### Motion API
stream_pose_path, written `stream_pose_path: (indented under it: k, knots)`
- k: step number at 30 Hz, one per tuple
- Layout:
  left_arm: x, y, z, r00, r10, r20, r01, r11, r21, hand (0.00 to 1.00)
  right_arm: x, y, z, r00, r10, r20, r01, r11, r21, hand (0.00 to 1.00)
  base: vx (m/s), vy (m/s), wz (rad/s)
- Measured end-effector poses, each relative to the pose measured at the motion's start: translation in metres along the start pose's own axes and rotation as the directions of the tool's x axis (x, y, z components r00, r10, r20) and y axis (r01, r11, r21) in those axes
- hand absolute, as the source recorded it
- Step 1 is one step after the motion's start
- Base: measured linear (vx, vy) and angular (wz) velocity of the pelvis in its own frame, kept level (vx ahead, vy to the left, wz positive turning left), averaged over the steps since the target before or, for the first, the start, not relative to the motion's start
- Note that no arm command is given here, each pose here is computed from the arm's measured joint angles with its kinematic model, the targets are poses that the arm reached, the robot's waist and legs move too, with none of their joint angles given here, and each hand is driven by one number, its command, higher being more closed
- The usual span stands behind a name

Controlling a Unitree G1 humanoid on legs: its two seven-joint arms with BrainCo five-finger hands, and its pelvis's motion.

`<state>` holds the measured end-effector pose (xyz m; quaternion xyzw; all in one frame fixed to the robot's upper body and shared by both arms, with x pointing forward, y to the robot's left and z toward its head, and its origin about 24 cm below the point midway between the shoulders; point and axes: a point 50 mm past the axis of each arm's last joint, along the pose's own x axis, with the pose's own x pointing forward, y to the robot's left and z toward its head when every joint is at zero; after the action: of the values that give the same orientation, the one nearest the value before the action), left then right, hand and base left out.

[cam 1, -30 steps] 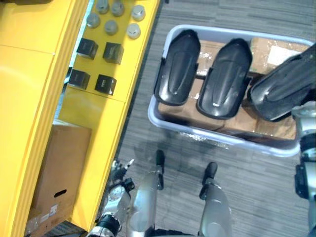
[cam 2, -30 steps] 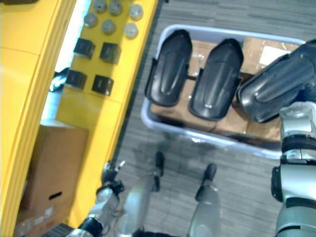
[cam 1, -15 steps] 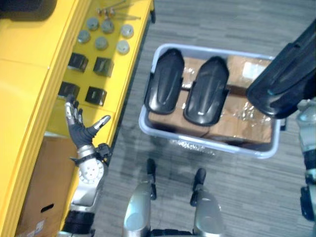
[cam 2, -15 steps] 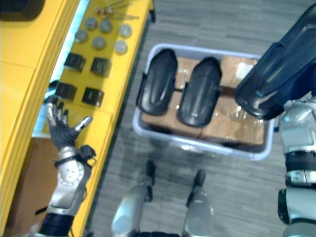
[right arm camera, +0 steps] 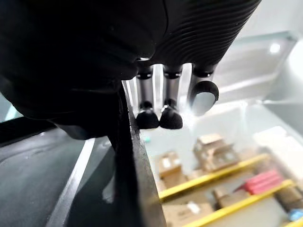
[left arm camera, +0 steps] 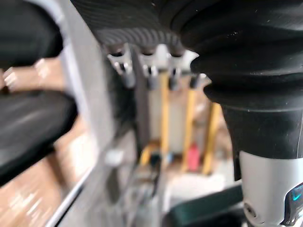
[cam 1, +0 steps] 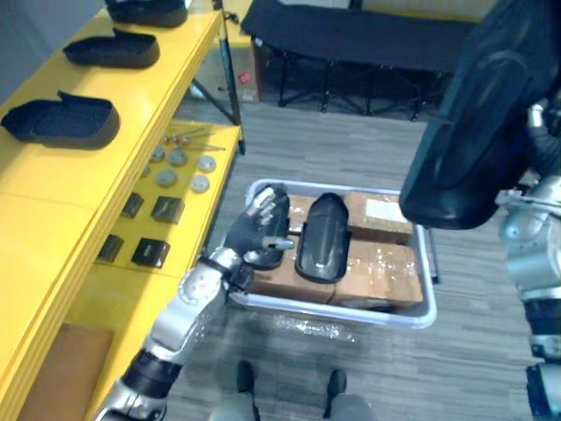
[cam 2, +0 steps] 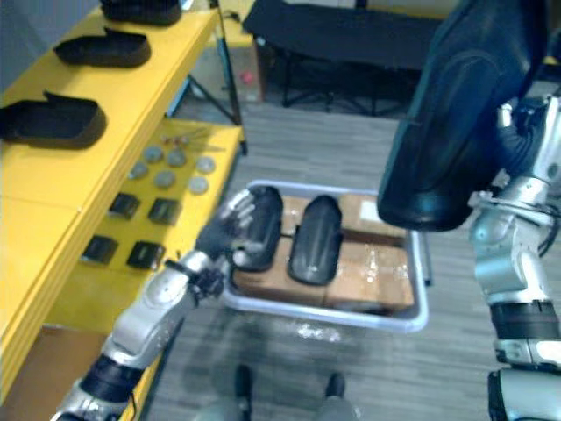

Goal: Walk over and take plastic housings, then place them on the shelf

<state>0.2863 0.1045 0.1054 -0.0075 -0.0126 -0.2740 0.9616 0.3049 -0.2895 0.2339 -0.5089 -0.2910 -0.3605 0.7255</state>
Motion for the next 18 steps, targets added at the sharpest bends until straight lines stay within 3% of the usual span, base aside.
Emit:
stream_pose_path:
  k: [6,12,18]
  knots:
    - [0.015,-0.005,-0.025,0.975,-0.097,-0.199,0.073,0.989,-0.126,0.00,0.001,0.012,0.023,0.994,0.054,0.098,-0.060,0.997,0.054,1.00,-0.09,-0.003,-0.16]
    - [0.024,-0.004,-0.024,0.972,-0.097,-0.214,0.070,0.989,-0.132,0.00,-0.005,0.023,0.035,0.980,0.121,0.158,-0.137,0.986,0.096,1.00,-0.04,-0.018,-0.01]
    - [0.033,-0.013,-0.023,0.966,-0.143,-0.217,0.090,0.967,-0.238,0.00,-0.016,0.038,0.051,0.957,0.194,0.217,-0.223,0.968,0.117,1.00,-0.05,-0.006,0.00]
